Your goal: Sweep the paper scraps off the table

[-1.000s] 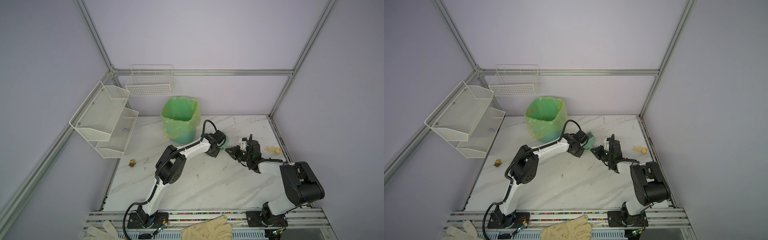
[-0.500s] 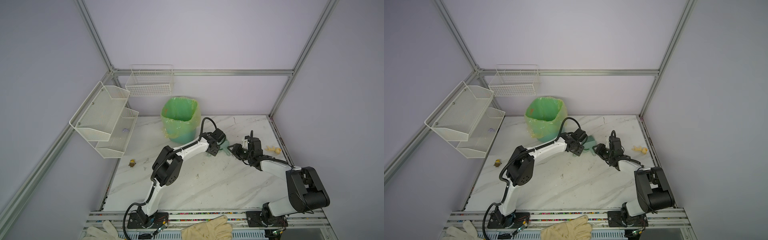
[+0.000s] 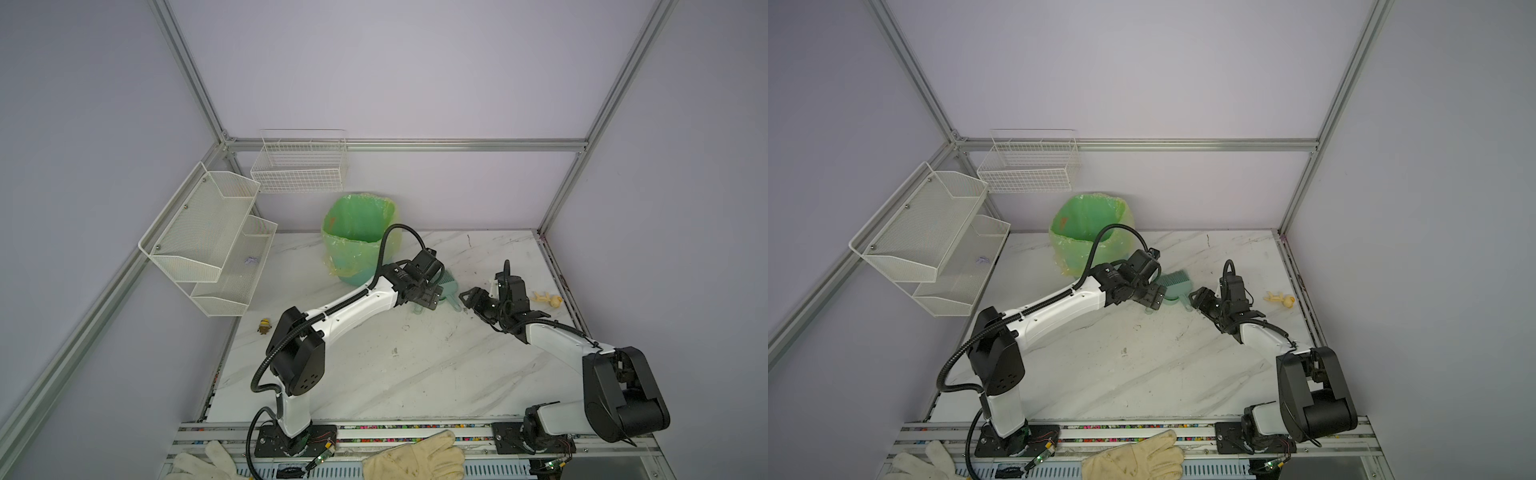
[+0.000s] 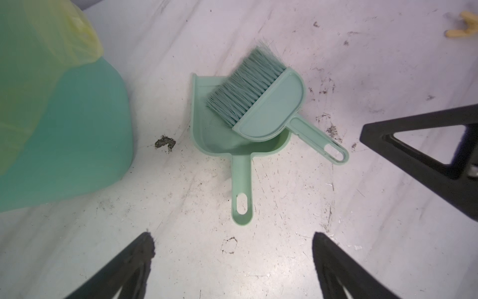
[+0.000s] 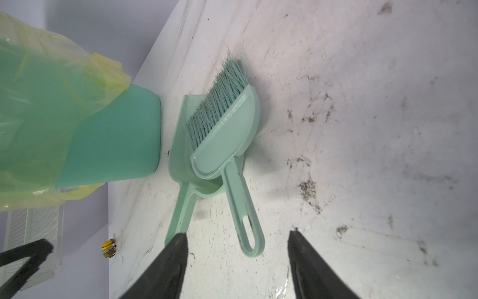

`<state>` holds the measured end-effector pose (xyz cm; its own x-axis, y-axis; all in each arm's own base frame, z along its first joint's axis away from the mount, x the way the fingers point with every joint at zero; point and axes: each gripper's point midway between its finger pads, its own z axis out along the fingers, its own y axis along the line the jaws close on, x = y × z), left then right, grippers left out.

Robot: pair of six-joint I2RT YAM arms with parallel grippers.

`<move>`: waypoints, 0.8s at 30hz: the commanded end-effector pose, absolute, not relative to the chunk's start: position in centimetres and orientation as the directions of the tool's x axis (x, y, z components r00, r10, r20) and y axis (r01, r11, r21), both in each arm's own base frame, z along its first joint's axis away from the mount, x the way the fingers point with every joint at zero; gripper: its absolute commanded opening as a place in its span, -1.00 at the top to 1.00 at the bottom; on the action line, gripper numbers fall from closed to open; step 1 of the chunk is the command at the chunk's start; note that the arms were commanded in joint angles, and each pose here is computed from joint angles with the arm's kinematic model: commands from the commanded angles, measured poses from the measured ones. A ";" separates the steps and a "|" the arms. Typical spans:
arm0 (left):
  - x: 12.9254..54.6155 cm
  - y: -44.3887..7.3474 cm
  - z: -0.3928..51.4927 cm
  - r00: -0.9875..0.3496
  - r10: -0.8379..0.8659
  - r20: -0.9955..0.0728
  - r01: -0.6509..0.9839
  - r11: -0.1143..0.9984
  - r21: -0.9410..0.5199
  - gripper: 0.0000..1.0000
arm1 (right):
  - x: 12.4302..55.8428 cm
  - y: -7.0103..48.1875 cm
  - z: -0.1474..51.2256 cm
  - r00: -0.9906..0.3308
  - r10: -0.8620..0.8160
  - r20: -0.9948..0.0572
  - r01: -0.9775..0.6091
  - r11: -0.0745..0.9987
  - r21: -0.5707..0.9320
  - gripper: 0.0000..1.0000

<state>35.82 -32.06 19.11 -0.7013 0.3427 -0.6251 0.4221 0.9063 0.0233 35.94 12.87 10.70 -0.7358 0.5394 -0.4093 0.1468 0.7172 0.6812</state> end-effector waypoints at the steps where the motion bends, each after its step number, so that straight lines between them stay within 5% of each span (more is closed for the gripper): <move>1: 34.7 -31.1 21.8 -0.680 0.263 -0.684 0.388 0.921 -0.032 -1.00 | 36.8 11.6 13.3 -0.681 0.546 -0.487 0.135 0.748 0.650 -0.39; 4: 33.8 -29.9 22.9 -0.668 0.223 -0.710 0.361 0.932 -0.047 -1.00 | 37.1 11.0 14.4 -0.650 0.552 -0.523 0.135 0.761 0.635 -0.51; 8: 32.5 -27.0 23.1 -0.666 0.156 -0.730 0.284 0.957 -0.054 -0.99 | 37.4 10.7 15.6 -0.629 0.543 -0.556 0.114 0.772 0.626 -0.94; 24: 28.8 -11.7 20.8 -0.636 0.025 -0.771 -0.153 0.976 0.158 -0.99 | 38.0 8.3 20.1 -0.490 0.587 -0.644 0.139 0.782 0.607 -0.95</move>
<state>29.23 -16.02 21.11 -0.6642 0.0498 -0.7458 -0.0084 0.9972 0.0742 37.87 9.68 18.31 -0.5539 0.5747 -0.6024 0.1210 0.7715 0.6246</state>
